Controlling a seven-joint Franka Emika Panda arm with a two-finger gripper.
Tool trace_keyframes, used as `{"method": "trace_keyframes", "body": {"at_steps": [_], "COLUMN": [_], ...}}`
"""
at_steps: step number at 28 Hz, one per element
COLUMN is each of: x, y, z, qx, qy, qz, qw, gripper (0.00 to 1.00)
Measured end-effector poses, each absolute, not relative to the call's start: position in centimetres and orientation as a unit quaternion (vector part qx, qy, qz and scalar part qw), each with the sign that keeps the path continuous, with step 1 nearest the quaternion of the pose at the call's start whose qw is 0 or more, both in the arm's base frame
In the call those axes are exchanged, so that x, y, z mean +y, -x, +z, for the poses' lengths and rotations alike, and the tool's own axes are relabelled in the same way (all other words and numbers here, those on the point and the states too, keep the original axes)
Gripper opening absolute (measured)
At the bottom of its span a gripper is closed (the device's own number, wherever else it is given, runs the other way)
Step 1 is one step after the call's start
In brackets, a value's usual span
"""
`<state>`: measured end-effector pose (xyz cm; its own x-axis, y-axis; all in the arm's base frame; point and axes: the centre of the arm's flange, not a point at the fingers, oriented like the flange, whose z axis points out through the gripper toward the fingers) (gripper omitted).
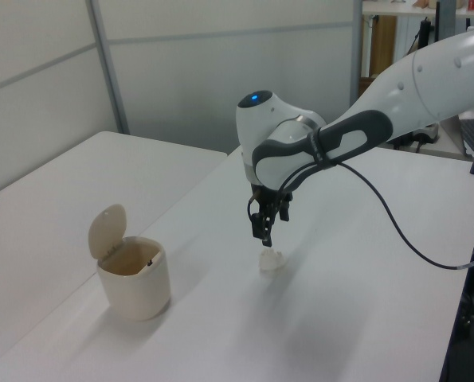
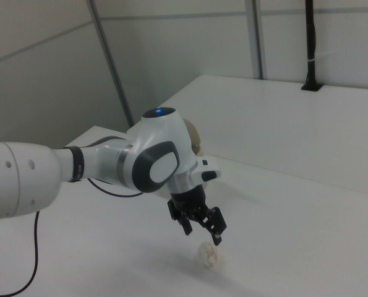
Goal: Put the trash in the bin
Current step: 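Lower the open gripper down onto the crumpled white paper ball, then close the gripper on the paper ball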
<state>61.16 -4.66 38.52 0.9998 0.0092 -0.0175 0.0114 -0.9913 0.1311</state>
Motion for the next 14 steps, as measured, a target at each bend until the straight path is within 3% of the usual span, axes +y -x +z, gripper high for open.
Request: {"method": "trace_keyframes", "body": {"at_steps": [14], "x": [-3.5], "y": [-62.1], "z": [34.2], "qx": [0.005], "qy": [-0.995], "qz": [-0.017], "qw": [0.101], "gripper": [1.00]}}
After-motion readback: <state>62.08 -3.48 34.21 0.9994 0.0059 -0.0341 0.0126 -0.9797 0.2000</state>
